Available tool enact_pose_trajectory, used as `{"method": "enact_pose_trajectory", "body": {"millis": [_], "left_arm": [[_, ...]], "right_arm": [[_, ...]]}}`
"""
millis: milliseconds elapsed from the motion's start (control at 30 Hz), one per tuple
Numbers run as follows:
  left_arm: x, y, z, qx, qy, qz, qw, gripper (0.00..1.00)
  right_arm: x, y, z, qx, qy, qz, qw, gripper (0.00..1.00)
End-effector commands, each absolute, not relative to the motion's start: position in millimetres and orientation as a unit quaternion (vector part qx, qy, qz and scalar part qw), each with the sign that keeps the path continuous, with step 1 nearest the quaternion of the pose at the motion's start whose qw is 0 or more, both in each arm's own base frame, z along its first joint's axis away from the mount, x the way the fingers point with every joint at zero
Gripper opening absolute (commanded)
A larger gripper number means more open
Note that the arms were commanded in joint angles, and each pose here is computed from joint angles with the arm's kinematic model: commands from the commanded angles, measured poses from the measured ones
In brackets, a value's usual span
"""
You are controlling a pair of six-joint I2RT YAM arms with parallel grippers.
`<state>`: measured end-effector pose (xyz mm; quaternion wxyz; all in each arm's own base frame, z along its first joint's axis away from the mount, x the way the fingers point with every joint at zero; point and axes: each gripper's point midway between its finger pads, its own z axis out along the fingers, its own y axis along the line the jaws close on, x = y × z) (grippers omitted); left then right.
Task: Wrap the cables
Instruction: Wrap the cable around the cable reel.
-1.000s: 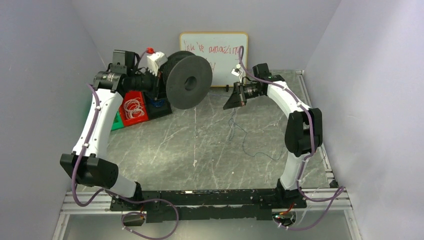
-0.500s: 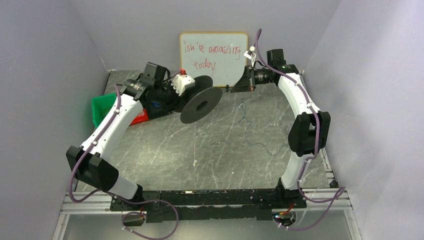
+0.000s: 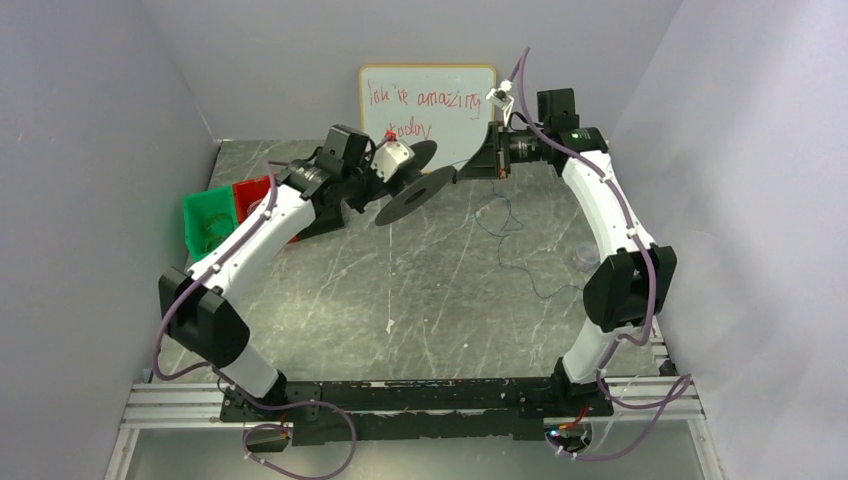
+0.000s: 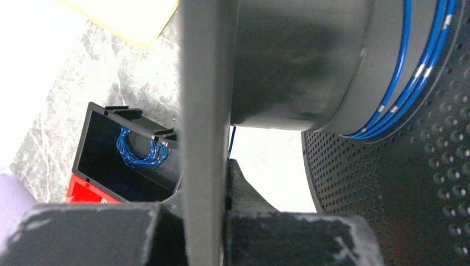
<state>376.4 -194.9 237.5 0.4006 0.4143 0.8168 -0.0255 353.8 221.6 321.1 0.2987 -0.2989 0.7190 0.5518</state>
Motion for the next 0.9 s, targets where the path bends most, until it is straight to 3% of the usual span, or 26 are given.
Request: {"method": "enact_pose_trajectory", "body": {"millis": [0,867], "left_arm": [[382.5,-132.0,208.5,0.333,0.879,0.104,0.326,0.02],[421.3,-170.8,237.7,0.141,0.917,0.008,0.374,0.02]], "right_arm": [[313.3,237.4,381.2,-0.377,0.651,0.557,0.352,0.00],[228.6,355.2,297.4,-0.534,0.629,0.513,0.238,0.00]]}}
